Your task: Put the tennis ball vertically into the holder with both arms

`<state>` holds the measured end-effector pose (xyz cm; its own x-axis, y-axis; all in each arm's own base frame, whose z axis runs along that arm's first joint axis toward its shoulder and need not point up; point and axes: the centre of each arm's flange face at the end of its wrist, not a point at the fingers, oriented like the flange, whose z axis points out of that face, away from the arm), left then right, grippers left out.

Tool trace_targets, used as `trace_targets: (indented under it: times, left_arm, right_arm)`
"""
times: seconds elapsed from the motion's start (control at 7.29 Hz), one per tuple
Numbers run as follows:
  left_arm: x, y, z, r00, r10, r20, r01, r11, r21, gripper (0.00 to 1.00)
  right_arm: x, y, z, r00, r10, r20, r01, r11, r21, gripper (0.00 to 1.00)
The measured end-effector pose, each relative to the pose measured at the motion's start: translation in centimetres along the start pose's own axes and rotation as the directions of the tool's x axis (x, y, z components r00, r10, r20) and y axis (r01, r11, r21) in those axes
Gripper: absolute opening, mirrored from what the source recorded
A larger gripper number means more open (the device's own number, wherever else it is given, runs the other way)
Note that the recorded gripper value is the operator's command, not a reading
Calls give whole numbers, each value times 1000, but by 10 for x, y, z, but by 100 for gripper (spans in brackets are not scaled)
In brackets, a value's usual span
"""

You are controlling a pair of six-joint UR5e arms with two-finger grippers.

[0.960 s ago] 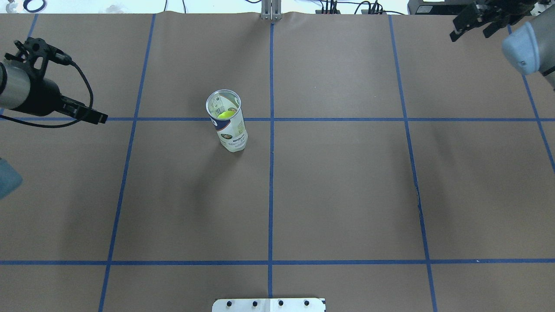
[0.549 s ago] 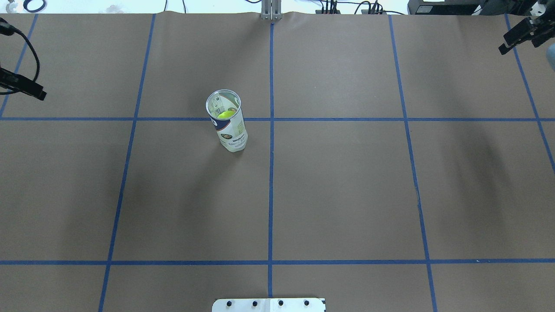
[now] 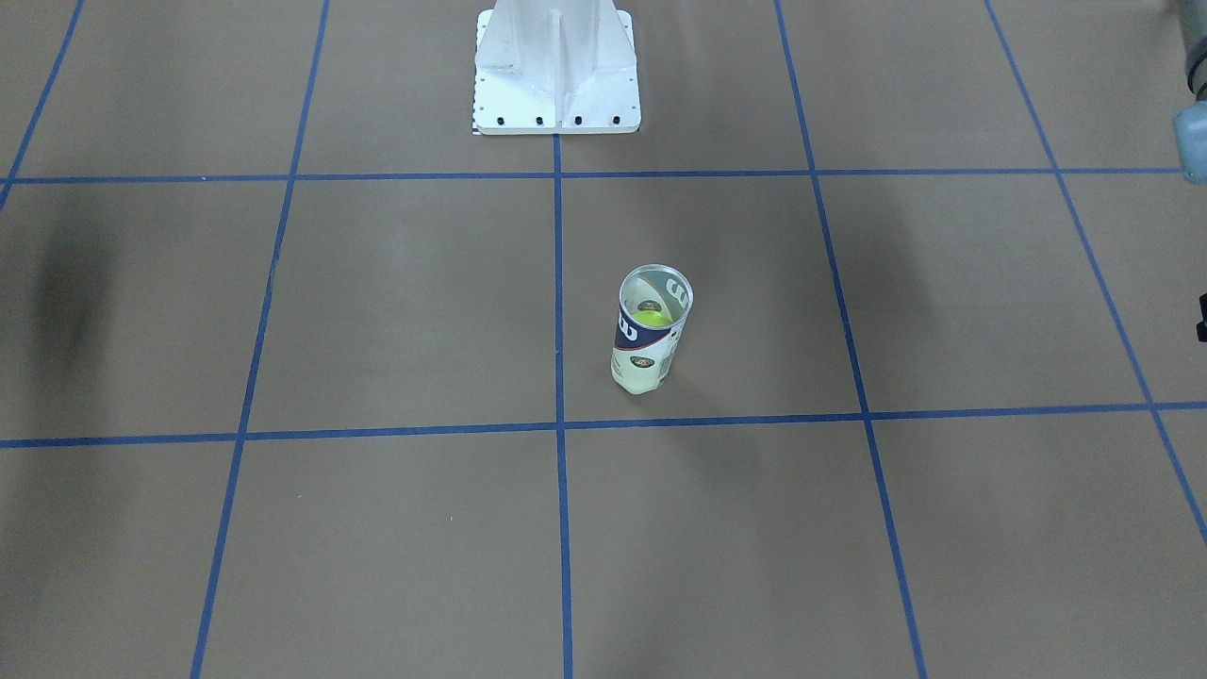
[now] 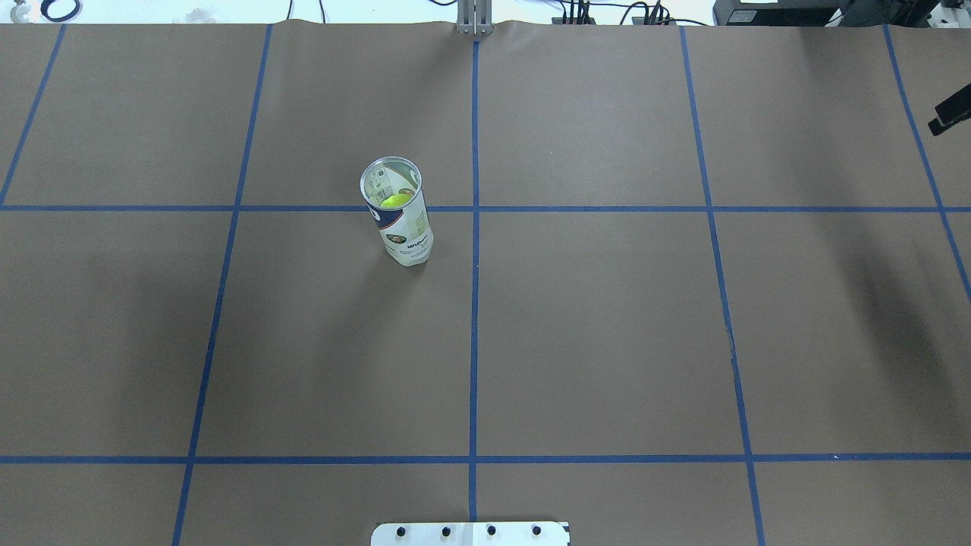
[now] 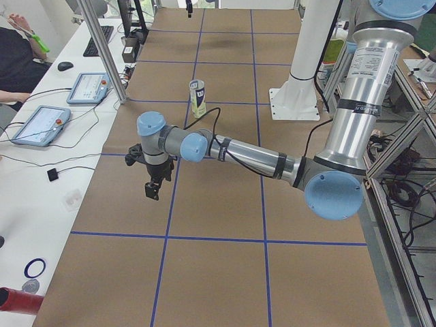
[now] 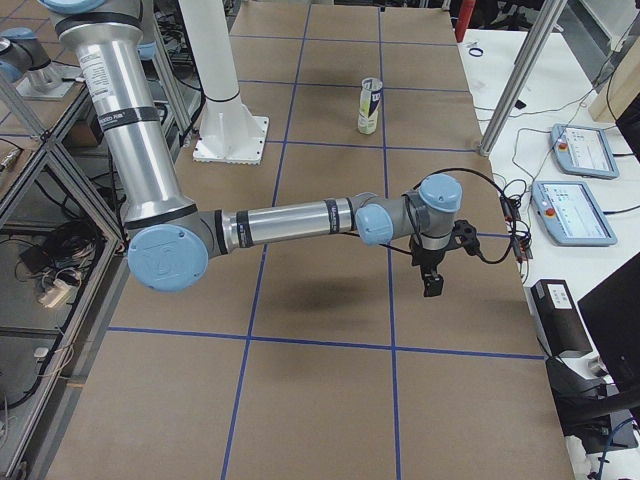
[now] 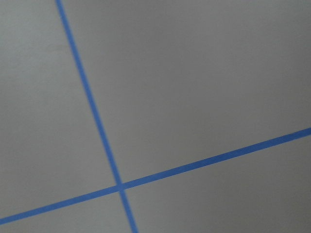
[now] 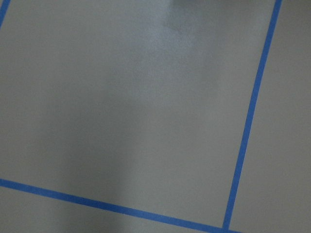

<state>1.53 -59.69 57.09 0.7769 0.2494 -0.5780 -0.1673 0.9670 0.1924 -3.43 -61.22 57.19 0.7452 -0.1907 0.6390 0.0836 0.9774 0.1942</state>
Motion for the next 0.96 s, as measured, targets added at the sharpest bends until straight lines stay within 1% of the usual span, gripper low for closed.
trace_targets:
  times: [0.14,0.27,0.41,0.55,0.69,0.96]
  left_arm:
    - [-20,8,-1,999,-35,-23,35,999,-1,100]
    - [-32,18,-1,995,-69,-67,69,998,-6,100]
    - [-39,26,2,990,-95,-99,94,995,-15,100]
    - [-44,34,5,987,-113,-114,111,994,-22,100]
    - [-48,38,5,985,-124,-119,122,992,-23,100]
    - [-54,42,0,982,-138,-126,137,990,-17,100]
  right_arm:
    - [25,27,2,997,55,50,-54,998,-18,99]
    - [47,58,-1,990,105,89,-103,994,-26,99]
    - [58,88,-4,985,134,107,-131,991,-30,99]
    - [61,114,-6,982,149,115,-147,989,-33,99]
    - [63,133,-7,979,162,127,-158,987,-37,99]
    - [66,148,-12,972,180,151,-177,984,-35,99]
